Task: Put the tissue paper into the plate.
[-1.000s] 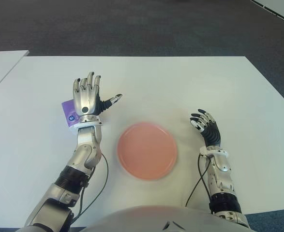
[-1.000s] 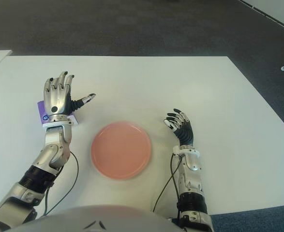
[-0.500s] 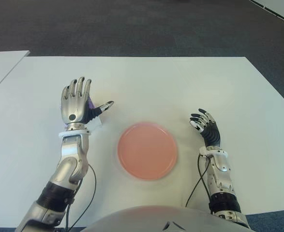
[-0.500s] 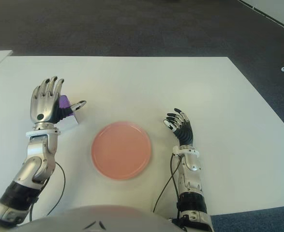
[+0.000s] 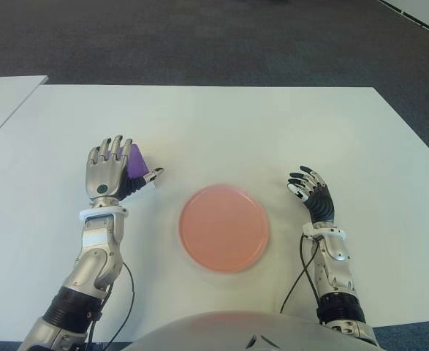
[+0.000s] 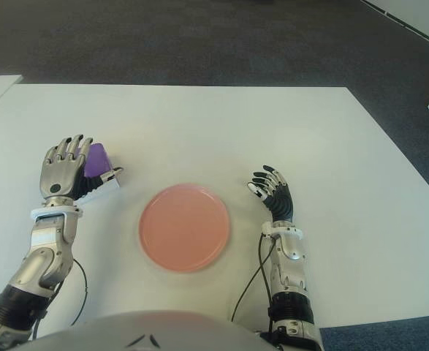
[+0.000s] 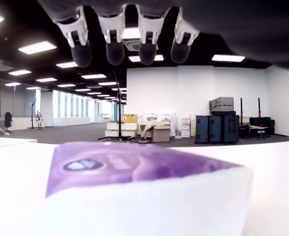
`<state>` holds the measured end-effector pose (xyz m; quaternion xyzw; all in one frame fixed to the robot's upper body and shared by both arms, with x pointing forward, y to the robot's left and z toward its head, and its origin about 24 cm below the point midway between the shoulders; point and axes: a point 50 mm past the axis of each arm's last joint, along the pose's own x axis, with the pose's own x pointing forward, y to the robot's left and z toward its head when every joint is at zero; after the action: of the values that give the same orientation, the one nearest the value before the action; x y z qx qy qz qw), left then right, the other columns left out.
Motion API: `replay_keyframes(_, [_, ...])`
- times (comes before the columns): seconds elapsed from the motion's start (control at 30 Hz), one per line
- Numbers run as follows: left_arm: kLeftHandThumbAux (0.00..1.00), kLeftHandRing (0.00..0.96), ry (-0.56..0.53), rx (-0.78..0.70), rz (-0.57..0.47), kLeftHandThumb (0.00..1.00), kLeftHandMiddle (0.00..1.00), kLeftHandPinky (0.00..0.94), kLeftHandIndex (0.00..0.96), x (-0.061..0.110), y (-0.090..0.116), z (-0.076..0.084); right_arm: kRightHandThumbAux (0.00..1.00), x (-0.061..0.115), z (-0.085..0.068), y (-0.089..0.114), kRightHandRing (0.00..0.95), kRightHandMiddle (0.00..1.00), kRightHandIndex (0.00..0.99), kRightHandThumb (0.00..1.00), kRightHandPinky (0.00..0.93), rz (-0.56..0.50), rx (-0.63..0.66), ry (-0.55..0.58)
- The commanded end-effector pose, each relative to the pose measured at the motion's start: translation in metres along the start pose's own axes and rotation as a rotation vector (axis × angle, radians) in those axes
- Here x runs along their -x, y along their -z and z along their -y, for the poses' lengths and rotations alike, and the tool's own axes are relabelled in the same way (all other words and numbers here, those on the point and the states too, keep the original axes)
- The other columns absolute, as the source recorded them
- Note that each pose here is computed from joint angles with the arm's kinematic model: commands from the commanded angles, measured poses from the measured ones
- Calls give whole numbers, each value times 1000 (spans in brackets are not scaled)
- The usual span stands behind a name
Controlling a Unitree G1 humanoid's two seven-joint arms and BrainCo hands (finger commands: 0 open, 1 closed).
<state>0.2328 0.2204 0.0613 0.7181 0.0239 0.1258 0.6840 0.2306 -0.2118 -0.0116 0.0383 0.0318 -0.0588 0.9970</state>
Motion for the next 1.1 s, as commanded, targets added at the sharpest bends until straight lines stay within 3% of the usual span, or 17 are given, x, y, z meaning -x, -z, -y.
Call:
replay_keyframes(0.03, [72,0,49,-52,-1,287,0,0,0,8,6,13,784,25,8,38,378,381,231,355,343,-217,-10,31])
replay_keyframes(0.7, [54,0,148,-132,-50,329,0,0,0,9,23,57,780,25,12,36,363,364,226,310,334,-244,7,32])
replay_keyframes(1.1, [48,0,131,-168,-78,340,0,0,0,3,27,67,768,26,13,36,343,348,220,285,328,-233,16,32])
